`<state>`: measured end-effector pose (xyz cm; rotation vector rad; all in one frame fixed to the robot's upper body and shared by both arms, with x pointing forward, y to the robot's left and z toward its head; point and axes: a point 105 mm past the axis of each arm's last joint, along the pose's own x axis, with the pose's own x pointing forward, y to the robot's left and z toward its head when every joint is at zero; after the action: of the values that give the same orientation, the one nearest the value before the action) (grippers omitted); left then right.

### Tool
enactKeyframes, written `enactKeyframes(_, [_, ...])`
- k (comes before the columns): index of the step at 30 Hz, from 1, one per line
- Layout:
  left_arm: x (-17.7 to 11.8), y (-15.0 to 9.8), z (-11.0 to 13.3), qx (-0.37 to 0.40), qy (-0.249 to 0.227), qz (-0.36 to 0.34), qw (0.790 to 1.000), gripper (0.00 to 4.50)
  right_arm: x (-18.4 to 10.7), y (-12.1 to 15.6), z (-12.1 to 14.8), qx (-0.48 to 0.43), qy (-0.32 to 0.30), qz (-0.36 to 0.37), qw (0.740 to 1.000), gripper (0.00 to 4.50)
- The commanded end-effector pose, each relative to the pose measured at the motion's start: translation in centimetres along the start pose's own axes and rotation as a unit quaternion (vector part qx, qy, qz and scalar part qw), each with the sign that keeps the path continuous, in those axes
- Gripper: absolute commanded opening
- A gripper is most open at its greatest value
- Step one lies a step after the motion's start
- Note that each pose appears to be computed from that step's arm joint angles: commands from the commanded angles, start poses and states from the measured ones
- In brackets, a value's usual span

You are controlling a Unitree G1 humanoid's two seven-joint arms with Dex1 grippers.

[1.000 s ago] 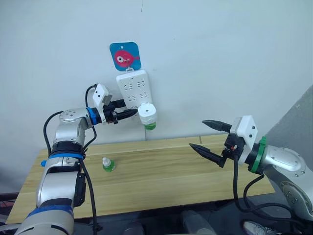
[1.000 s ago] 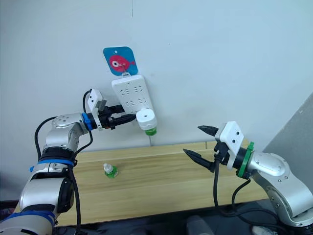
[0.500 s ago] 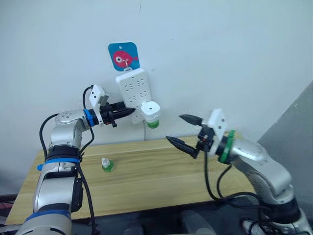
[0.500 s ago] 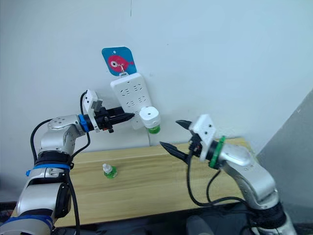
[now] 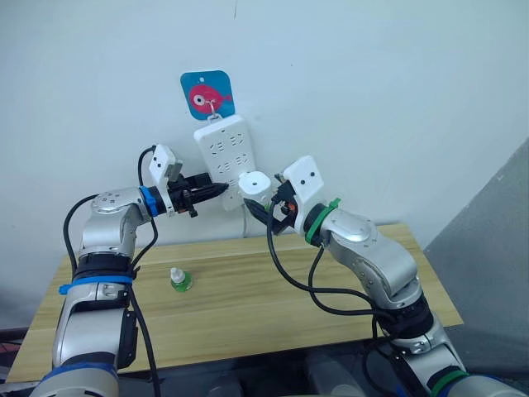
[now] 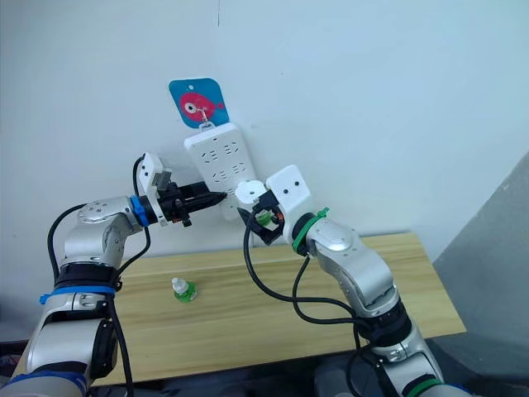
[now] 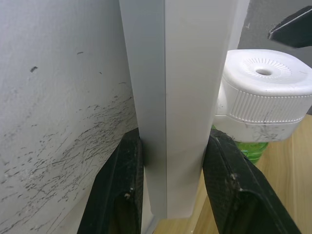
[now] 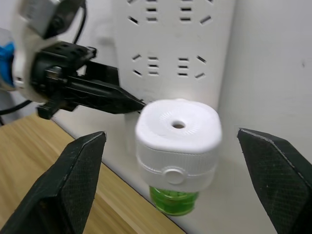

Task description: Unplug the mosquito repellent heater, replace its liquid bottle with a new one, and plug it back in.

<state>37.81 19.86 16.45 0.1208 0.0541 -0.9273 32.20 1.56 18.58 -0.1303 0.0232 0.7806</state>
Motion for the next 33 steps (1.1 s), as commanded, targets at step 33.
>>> enactKeyframes(33, [0.1,-0.5,0.4,0.027,0.005,-0.004,1.0,1.33,4.1,0.4,1.5,0.04,-0.013,-0.038,0.998,3.57])
